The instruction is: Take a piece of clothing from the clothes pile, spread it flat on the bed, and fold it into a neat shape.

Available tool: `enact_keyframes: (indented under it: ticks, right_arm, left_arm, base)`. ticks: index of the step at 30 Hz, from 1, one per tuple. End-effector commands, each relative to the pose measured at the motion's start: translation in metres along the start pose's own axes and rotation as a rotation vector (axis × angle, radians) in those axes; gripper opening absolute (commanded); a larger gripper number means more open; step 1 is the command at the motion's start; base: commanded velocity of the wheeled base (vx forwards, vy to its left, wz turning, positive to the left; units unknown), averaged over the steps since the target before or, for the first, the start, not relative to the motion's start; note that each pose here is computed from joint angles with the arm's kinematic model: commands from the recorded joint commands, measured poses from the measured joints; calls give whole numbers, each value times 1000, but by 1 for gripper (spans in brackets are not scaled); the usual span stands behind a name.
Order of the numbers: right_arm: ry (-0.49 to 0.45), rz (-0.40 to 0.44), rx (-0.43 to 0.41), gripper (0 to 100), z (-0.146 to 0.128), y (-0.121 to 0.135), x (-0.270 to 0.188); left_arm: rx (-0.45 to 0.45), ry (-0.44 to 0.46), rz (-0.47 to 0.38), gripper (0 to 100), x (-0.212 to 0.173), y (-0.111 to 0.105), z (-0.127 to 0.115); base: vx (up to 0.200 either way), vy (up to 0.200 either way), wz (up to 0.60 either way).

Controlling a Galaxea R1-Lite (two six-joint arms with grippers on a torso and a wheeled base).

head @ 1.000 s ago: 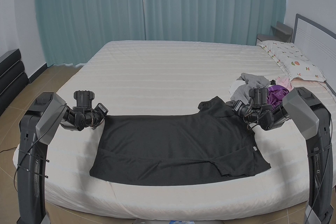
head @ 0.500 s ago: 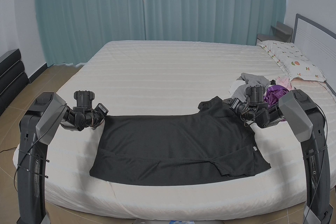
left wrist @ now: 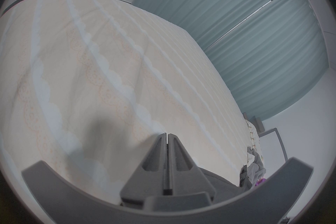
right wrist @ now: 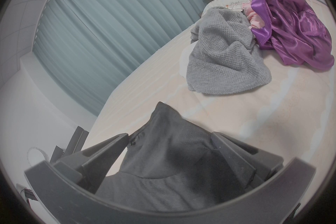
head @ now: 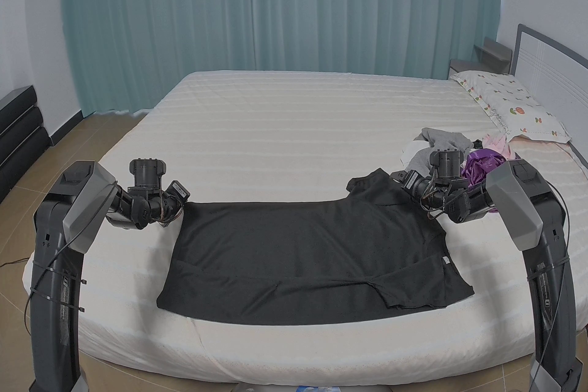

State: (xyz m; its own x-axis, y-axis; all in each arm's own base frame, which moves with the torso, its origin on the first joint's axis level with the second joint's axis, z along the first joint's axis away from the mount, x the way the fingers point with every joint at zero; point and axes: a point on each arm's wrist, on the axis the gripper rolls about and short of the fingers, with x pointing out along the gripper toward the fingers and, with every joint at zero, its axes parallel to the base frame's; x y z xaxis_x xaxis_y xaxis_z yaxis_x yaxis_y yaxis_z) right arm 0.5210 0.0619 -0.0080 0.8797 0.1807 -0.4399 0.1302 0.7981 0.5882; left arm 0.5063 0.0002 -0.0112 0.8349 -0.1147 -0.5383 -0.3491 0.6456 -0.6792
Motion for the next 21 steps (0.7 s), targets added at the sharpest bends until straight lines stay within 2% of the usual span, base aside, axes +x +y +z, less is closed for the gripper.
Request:
enact_keyframes:
  ticks: [1,5,6,21]
  right_arm:
    - [4,-9,-4,100,-2,-5,2]
    - [8,-14,-9,100,-3,-6,2]
    - [4,-14,-8,0,-1,-7,2]
    - [-11,-18,1,0,9,-8,-3]
  left_arm:
    - [-1,-2,0,0,0,0,1]
    - [0,-1,0,0,0,0,0]
    - [-1,-2,0,0,0,0,1]
    - [-1,-4,-2,0,-1,-1,2]
  base:
    - [0,0,0]
    - [0,0,0]
    - [0,0,0]
    - [0,0,0]
